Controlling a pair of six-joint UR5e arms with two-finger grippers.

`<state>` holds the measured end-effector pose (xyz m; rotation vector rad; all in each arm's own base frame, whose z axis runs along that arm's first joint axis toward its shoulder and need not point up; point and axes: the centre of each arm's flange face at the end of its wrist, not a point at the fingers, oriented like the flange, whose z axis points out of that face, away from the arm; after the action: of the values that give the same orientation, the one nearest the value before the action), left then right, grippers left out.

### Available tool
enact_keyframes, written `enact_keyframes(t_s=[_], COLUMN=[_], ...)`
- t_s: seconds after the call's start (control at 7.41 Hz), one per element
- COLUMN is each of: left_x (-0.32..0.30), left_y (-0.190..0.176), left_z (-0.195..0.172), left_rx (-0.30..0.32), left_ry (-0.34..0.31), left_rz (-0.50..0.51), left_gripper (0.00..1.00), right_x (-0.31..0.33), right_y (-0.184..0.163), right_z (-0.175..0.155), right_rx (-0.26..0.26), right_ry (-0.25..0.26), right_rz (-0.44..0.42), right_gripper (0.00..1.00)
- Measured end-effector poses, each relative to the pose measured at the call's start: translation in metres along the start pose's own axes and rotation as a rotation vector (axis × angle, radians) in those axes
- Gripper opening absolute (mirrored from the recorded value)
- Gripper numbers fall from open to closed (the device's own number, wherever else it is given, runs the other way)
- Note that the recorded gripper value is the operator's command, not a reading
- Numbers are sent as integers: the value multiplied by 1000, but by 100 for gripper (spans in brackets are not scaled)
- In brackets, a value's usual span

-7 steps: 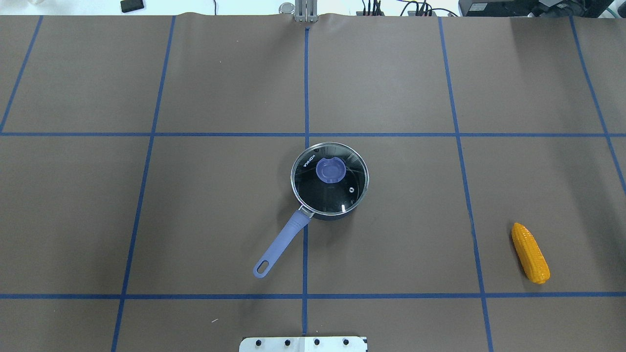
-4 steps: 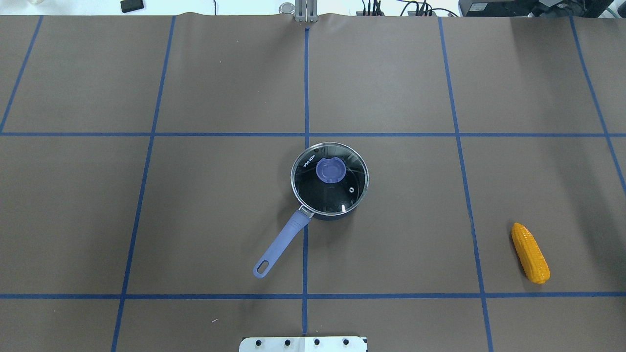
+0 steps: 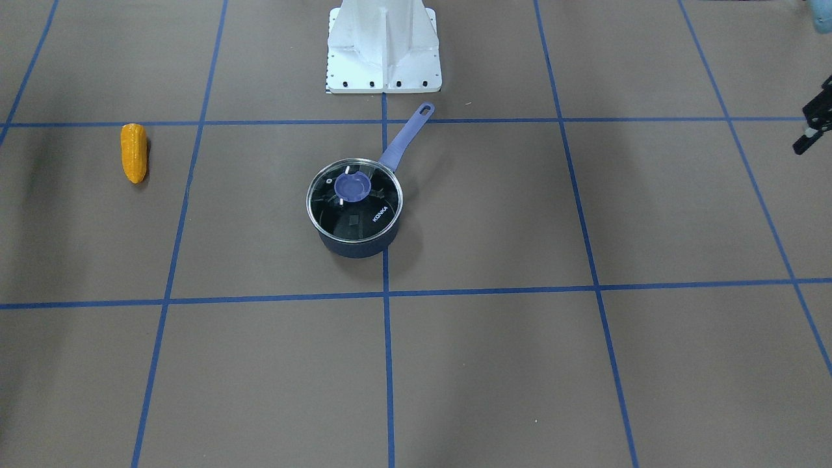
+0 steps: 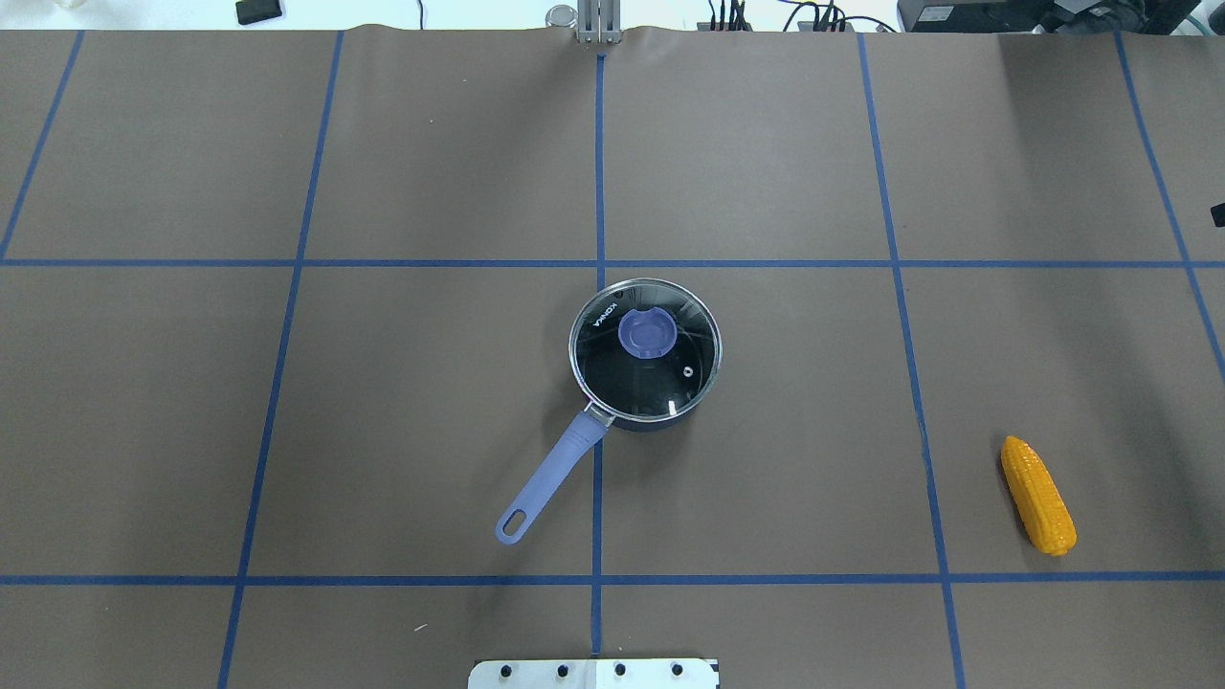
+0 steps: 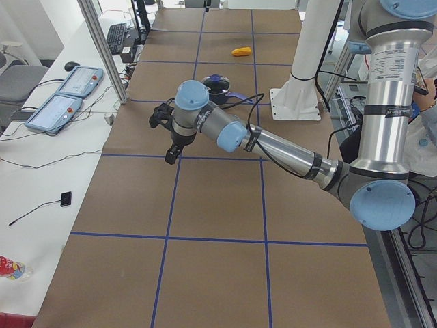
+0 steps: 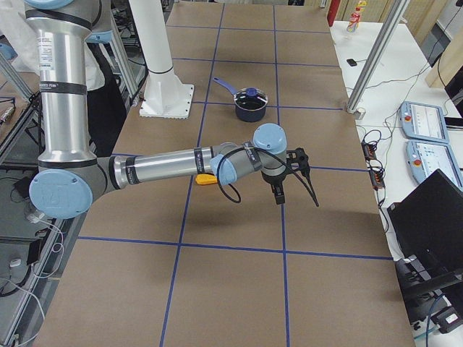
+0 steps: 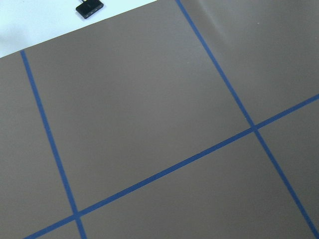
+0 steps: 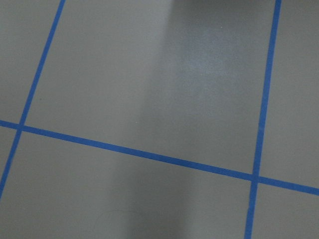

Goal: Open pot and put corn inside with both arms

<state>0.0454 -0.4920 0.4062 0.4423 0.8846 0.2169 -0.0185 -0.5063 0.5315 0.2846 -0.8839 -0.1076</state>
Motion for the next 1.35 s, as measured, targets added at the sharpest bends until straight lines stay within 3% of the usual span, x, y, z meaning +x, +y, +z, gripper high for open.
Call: enact_keyframes(t_s=[0.67, 1.35], left_x=[303, 539], left_y=[-66, -127], left_z=[95, 166], left_rx=[-127, -172], left_ry=[-29, -62], left_rz=[-224, -505], left_gripper=[99, 98], right_x=[-3, 0], right_y=[3, 5], right_z=[4, 6], right_rx=[-8, -13], right_ry=[5, 8], right_rz=[5, 11], right_gripper=[100, 100])
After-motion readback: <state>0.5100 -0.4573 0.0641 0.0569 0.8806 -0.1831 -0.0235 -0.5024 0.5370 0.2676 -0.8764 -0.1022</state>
